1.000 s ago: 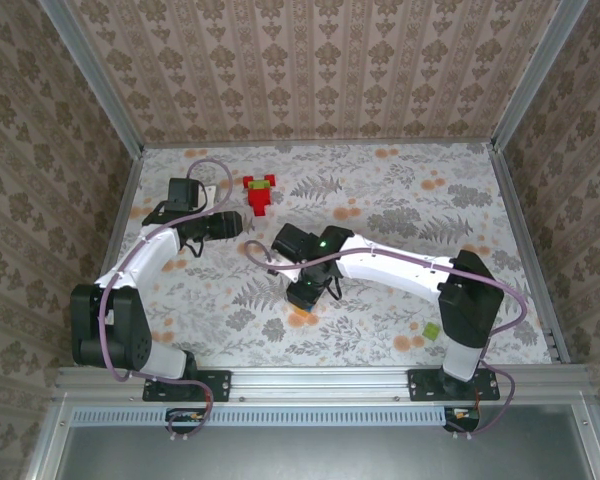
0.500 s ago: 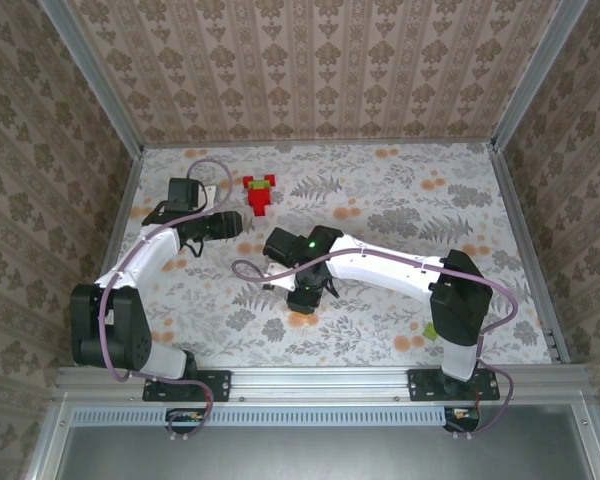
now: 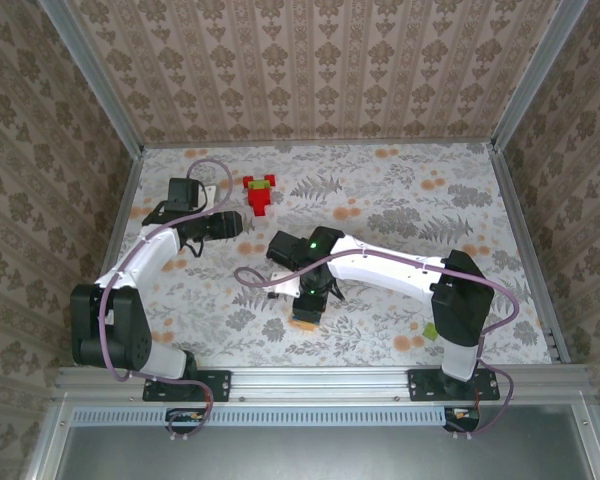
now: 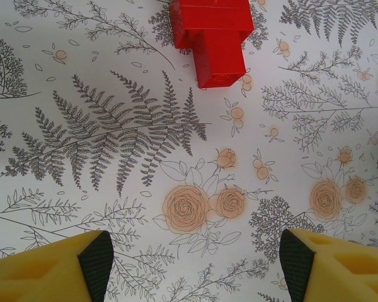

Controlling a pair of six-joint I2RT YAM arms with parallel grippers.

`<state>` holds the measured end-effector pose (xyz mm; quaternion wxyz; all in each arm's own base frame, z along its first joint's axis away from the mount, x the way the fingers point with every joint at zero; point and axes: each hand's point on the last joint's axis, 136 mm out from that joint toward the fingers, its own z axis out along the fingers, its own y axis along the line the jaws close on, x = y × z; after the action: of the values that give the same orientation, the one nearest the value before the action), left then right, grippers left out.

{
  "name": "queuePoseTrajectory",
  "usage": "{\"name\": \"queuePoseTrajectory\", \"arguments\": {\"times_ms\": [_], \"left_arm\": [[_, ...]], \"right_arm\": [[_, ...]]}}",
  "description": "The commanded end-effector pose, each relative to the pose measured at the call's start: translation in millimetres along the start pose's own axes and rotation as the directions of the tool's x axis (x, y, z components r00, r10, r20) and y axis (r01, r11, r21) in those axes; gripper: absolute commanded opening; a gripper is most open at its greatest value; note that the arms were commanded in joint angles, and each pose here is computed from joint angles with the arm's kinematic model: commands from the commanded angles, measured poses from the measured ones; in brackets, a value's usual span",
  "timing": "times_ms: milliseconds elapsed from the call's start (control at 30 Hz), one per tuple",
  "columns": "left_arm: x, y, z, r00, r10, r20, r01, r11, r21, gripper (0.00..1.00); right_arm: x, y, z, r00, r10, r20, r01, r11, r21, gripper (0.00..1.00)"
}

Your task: Assemble a carrot with lego

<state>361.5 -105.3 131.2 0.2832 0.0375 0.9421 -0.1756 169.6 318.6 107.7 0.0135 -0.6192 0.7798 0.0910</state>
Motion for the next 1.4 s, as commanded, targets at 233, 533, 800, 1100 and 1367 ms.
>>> {"name": "queuePoseTrajectory", "arguments": {"times_ms": [233,533,800,1100,1367], "left_arm": [[-9.4,-7.6,-5.3,0.999,0.03,0.028,-0.031,0.999,0.023,0.73],[-8.7,-7.3,-4.9,0.999,0.03,0.025,-0.03,0.999,0.023,0.73],[-8.0,-8.0,-4.5,0.999,0.033,0.023,-0.034,0.999,0.027,0.73],[-5.7,-27.2,-5.3,0.994,0.105,0.026,-0.107,0.991,0.081,0.73],[-4.5,-25.3,-3.9,0.994,0.109,0.018,-0.11,0.992,0.065,0.73]], "right_arm": [[18.2,9.3,16.2,0.997,0.001,-0.078,-0.007,0.997,-0.08,0.56],[-4.6,-5.9,-21.9,0.995,-0.006,0.101,0.001,0.998,0.055,0.73],[-7.1,-88.3,-86.5,0.907,0.224,0.356,-0.332,0.901,0.278,0.76],[43.0,-203.6,-64.9,0.758,0.546,0.356,-0.645,0.706,0.291,0.77],[24.7,-235.9,-13.7,0.837,0.493,0.238,-0.542,0.807,0.235,0.75]]}}
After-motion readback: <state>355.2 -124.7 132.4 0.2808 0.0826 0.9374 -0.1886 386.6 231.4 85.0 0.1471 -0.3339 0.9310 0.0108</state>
